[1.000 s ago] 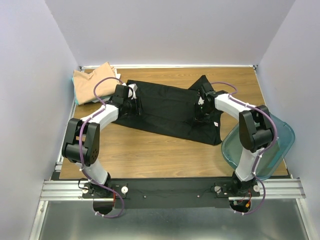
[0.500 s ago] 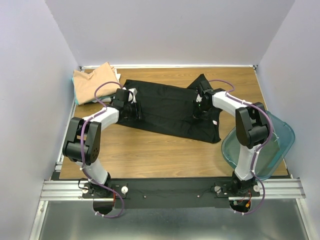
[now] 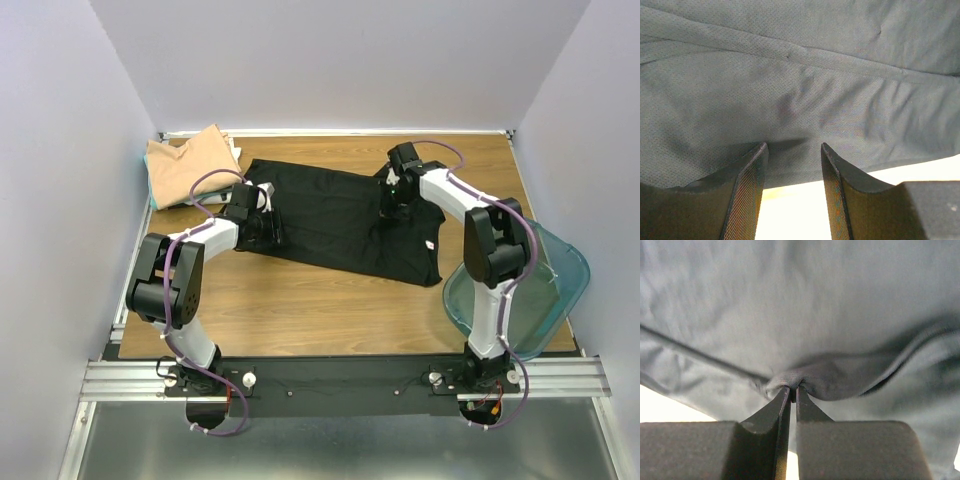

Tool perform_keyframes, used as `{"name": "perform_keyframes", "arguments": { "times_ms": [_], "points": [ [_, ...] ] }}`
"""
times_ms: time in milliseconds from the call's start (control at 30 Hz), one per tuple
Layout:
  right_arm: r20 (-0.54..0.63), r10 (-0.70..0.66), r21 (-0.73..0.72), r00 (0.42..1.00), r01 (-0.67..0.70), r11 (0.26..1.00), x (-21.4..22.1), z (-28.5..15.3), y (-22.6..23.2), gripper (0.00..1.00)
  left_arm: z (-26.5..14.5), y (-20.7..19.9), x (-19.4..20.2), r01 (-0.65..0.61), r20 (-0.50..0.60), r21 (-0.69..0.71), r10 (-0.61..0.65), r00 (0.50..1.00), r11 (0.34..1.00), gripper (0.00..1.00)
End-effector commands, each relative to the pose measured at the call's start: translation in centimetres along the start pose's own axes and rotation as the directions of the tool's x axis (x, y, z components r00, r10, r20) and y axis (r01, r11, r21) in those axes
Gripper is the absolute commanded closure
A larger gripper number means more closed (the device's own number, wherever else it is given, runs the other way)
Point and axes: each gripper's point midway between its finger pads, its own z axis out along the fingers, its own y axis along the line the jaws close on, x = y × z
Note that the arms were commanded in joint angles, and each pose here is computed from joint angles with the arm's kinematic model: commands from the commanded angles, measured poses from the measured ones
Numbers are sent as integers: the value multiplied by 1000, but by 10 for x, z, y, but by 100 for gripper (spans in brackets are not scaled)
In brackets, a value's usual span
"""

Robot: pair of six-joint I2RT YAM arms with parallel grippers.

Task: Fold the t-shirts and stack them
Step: Fold the tshirt

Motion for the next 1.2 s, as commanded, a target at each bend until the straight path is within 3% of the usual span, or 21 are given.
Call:
{"name": "perform_keyframes", "arguments": {
  "times_ms": [0,200,300,333,433,500,700,900,1167],
  "points": [
    [-6,-32,2,999,32,999,-12,15,3,87,4,5,17,-12,-40,-8,12,999,1000,45],
    [47,-53,-7,997,53,999,-42,17,13,84,2,6,20,-7,-40,-11,7,999,1000,45],
    [65,-54,-20,996,55,998,-51,16,18,62,0,8,24,1,-45,-16,-1,999,1000,45],
    [69,-53,-23,996,55,998,-52,16,19,48,0,8,24,0,-41,-18,0,999,1000,45],
    [90,-52,-30,995,55,998,-58,8,23,30,-3,7,22,2,-32,-17,-2,999,1000,45],
    [99,-49,-22,994,51,998,-59,4,23,25,-5,6,19,0,-26,-21,-1,1000,1000,45],
    [130,-45,-12,991,47,999,-50,-24,21,20,-9,2,-8,-20,38,-43,22,999,999,45],
    [85,-15,62,996,10,998,-12,-27,-3,18,-2,6,-30,-37,68,-81,43,997,996,44],
    [-7,31,165,999,-29,986,47,-15,-42,17,7,15,-29,-28,72,-106,35,997,994,44]
  ]
}}
